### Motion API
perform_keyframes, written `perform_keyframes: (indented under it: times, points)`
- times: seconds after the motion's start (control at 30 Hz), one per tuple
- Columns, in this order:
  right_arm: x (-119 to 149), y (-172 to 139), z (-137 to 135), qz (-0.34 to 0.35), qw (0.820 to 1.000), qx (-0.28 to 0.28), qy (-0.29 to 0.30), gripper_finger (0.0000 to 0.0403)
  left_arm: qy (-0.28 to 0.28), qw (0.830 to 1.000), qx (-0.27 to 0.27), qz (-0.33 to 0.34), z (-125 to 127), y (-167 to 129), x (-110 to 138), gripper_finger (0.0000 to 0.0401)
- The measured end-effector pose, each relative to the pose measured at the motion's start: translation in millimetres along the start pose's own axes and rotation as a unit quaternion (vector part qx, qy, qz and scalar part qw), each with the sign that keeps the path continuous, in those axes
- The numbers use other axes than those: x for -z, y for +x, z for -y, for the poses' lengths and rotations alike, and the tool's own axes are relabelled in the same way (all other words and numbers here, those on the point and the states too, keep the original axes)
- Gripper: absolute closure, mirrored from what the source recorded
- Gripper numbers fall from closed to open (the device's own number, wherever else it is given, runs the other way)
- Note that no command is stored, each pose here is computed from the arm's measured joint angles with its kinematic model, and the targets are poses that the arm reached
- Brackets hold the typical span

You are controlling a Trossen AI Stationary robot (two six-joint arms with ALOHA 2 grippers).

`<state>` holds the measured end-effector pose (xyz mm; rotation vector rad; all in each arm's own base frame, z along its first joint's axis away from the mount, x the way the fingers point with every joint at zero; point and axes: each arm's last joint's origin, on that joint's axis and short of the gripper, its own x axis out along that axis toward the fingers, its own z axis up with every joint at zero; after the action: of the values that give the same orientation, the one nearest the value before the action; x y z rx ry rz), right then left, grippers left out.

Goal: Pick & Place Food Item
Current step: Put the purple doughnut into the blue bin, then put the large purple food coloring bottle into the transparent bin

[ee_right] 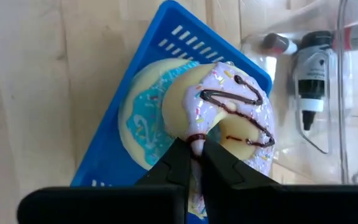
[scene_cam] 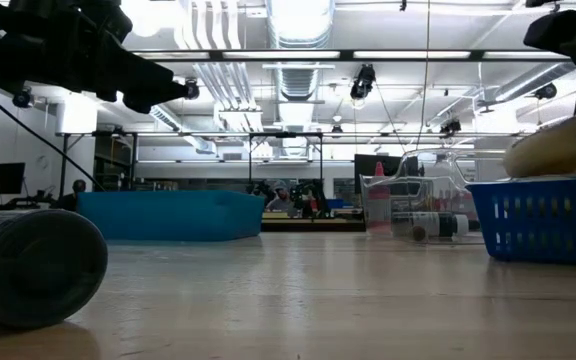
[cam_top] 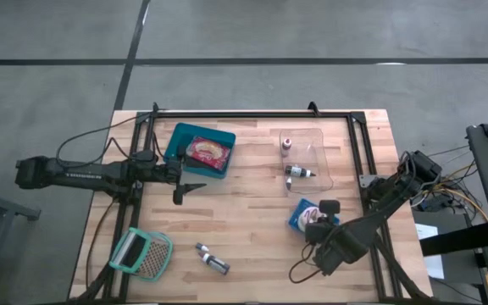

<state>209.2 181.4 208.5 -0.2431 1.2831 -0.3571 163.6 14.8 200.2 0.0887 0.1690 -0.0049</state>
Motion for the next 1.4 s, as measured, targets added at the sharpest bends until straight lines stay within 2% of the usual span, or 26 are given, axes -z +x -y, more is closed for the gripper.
perform_keyframes:
  times: [0.23,0.8,1.03,1.4]
  points:
    - [0,1,-1,-0.024,0.999,-0.022,0.003,0.0350,0.000,1.000,0.001,0.000,0,0,0,0.0117]
    - [0,1,-1,-0.025,0.999,-0.028,0.007,0.0203,0.002,1.000,0.001,0.000,0,0,0,0.0117]
    - [-4,-4,-2,-0.020,0.999,-0.037,0.011,0.0182,0.002,1.000,0.002,0.000,0,0,0,0.0117]
    - [-20,-22,-6,0.026,0.997,-0.073,0.010,0.0181,0.002,1.000,0.004,0.001,0,0,0,0.0117]
